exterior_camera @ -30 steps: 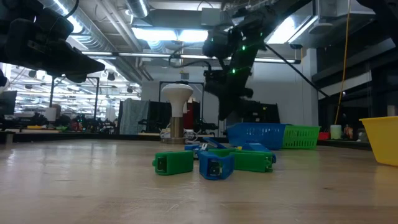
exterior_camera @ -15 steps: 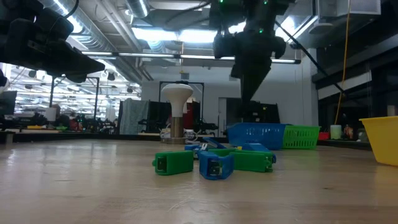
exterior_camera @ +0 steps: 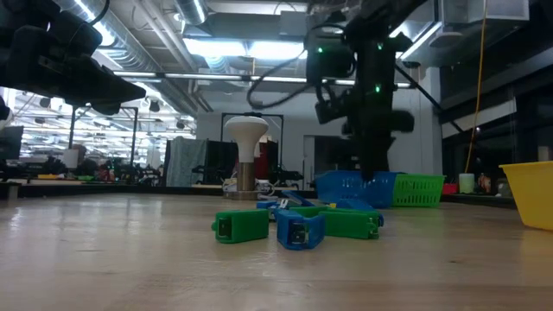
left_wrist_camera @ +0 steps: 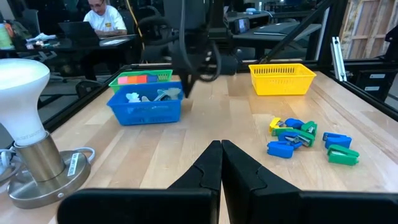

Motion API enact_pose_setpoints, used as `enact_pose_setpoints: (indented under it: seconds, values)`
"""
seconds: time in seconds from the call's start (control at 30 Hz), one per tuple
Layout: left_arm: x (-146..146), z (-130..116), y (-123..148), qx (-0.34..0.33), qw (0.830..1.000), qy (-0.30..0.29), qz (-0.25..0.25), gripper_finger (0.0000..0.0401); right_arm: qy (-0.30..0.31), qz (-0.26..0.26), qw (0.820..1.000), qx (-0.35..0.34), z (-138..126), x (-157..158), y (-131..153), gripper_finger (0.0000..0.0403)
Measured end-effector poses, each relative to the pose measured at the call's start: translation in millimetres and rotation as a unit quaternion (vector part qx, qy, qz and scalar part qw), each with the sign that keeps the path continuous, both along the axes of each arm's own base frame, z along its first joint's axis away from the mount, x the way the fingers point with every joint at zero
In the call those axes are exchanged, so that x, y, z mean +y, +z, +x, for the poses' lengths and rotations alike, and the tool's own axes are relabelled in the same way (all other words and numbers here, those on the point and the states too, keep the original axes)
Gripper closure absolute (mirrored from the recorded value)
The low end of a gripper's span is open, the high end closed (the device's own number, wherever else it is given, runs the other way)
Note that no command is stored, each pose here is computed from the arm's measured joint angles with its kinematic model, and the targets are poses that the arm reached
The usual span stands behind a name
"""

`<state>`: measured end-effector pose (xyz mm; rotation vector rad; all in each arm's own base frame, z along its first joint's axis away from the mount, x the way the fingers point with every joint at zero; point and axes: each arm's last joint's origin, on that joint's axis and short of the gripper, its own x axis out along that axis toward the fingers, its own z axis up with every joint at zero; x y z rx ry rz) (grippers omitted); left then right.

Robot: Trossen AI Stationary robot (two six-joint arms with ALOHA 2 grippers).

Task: Pick and place Stapler, Stapler remover, tape
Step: Move the blue bin to the top of the table, then move the yellow bin to the top of the table

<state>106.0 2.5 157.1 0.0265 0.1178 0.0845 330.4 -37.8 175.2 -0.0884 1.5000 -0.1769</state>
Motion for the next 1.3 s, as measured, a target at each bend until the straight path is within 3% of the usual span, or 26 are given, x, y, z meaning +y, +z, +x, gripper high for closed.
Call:
enact_pose_setpoints:
  seconds: [0.1, 0.23, 0.5, 0.87, 1.1, 1.3]
  values:
    - [0.0, 0.0, -0.1, 0.0, 1.0, 0.0, 0.0, 0.04, -0.018, -0.054, 0.998, 0.009, -2.7, -8.5, -1.1, 0.0393]
    - [0.0, 0.0, 0.0, 0.0, 1.0, 0.0, 0.0, 0.04, -0.033, -0.066, 0.997, -0.012, 0.3, -17.6, -0.3, 0.0393]
    - [0.0, 0.0, 0.0, 0.0, 1.0, 0.0, 0.0, 0.04, -0.056, 0.013, 0.997, -0.043, -8.8, -8.7, 21.8, 0.0393]
    - [0.0, 0.0, 0.0, 0.0, 1.0, 0.0, 0.0, 0.04, -0.126, 0.128, 0.973, -0.144, -48.5, 82.4, 93.1, 0.0393]
    - [0.0, 0.0, -0.1, 0.0, 1.0, 0.0, 0.0, 0.04, -0.171, 0.175, 0.96, -0.133, -69.1, 147.2, 95.9, 0.0393]
    - [0.0, 0.0, 0.0, 0.0, 1.0, 0.0, 0.0, 0.04, -0.211, 0.191, 0.952, -0.114, -81.9, 179.6, 91.1, 0.0393]
